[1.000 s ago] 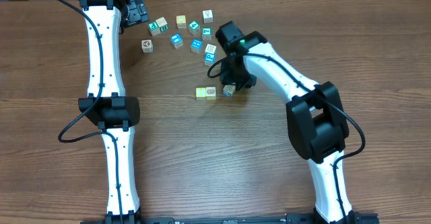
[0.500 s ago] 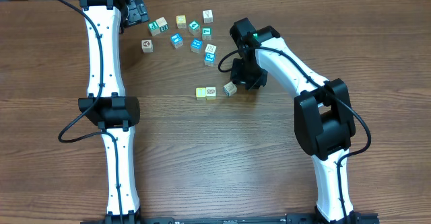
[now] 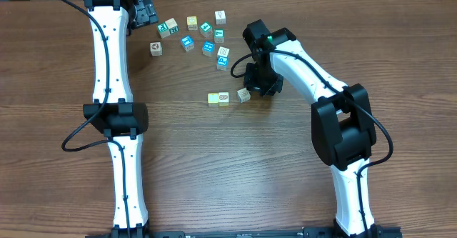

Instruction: Form a horizontal line

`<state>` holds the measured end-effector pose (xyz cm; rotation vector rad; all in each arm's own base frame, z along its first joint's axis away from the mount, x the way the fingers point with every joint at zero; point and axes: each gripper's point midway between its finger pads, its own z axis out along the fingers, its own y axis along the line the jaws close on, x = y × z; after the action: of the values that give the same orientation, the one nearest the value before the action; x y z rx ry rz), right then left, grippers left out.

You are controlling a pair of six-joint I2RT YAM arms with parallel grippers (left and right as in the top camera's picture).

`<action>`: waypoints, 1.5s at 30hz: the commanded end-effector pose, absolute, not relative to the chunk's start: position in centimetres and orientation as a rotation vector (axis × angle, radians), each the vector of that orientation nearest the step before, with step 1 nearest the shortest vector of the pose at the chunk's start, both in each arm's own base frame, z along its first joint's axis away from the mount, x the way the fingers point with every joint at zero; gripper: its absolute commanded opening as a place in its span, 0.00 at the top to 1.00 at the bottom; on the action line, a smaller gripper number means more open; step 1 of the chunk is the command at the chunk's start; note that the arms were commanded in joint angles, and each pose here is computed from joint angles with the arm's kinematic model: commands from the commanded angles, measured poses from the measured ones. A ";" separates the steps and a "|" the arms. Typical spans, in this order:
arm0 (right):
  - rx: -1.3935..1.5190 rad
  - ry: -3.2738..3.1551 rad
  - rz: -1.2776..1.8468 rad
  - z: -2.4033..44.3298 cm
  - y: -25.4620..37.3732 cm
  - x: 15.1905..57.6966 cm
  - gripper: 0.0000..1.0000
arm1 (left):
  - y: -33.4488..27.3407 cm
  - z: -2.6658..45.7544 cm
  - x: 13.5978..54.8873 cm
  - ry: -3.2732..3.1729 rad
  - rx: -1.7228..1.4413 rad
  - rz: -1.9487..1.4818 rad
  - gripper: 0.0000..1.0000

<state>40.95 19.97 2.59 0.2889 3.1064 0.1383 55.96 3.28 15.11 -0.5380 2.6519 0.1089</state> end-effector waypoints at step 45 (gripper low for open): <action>0.039 3.033 0.199 5.2 22.6 41.4 0.64 | 3.5 17.3 55.9 2.605 -0.523 0.112 0.00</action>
<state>40.73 21.91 2.63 0.0747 3.0870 0.1435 55.96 3.28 15.11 -0.5380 2.6519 0.1089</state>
